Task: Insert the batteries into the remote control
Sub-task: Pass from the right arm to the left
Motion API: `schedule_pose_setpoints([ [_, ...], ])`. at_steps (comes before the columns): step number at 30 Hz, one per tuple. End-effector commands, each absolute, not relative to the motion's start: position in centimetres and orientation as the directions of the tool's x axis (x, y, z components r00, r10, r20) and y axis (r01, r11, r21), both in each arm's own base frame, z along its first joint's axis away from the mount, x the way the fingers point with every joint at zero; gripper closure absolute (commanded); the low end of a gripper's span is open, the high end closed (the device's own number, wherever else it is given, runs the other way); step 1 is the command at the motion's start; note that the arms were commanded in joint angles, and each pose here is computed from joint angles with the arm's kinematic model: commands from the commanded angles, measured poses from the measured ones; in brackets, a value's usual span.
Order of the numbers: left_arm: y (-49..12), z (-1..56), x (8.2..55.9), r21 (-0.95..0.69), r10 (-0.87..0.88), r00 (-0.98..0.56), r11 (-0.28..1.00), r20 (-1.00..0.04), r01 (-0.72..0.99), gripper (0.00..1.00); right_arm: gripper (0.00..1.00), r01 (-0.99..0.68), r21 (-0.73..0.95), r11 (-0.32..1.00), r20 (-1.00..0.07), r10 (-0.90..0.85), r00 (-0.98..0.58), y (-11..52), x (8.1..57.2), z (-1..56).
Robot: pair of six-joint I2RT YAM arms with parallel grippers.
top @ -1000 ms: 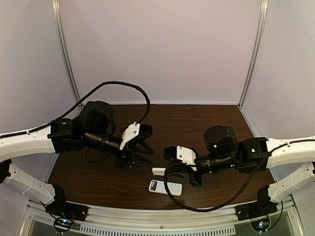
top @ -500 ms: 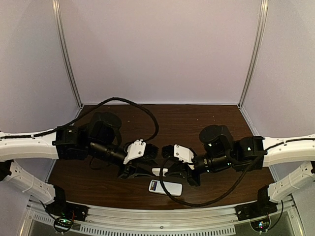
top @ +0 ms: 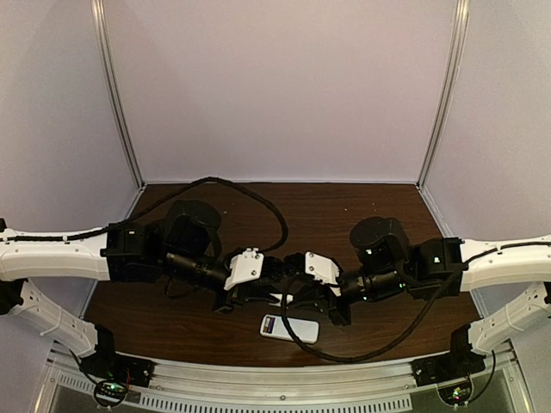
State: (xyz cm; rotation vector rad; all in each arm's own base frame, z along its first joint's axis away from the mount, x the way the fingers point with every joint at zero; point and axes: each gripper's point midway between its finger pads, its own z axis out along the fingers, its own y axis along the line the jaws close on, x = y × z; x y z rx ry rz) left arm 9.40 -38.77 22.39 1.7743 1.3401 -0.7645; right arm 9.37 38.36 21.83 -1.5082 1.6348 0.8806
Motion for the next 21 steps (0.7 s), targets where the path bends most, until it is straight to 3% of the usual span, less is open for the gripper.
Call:
schedule_pose_setpoints([
  [1,-39.4,23.1,9.7,0.240,0.464,0.272,-0.127,-0.843,0.962,1.00,0.85,-0.995,-0.011,0.103,-0.894,-0.447,-0.037,38.2,9.8,23.5],
  [4,-39.3,22.7,9.8,0.212,0.461,0.231,-0.093,-0.857,0.973,1.00,0.53,-0.980,-0.049,0.192,-0.911,-0.410,-0.035,37.4,11.2,24.2],
  [6,-39.2,22.9,9.8,0.188,0.440,0.197,-0.065,-0.876,0.980,1.00,0.25,-0.955,-0.084,0.283,-0.932,-0.363,-0.025,36.3,12.5,25.5],
  [9,-38.8,23.7,10.3,0.131,0.384,0.118,0.009,-0.916,0.991,1.00,0.02,-0.902,-0.128,0.412,-0.949,-0.316,-0.009,34.1,14.4,26.2],
  [15,-35.6,26.6,13.7,-0.050,0.168,-0.097,0.269,-0.981,0.962,1.00,0.00,-0.876,-0.174,0.449,-0.895,-0.444,-0.050,33.5,15.5,21.9],
  [21,-30.5,26.1,18.6,-0.272,-0.014,-0.307,0.501,-0.952,0.821,1.00,0.01,-0.909,-0.171,0.381,-0.762,-0.636,-0.123,35.1,15.2,14.4],
])
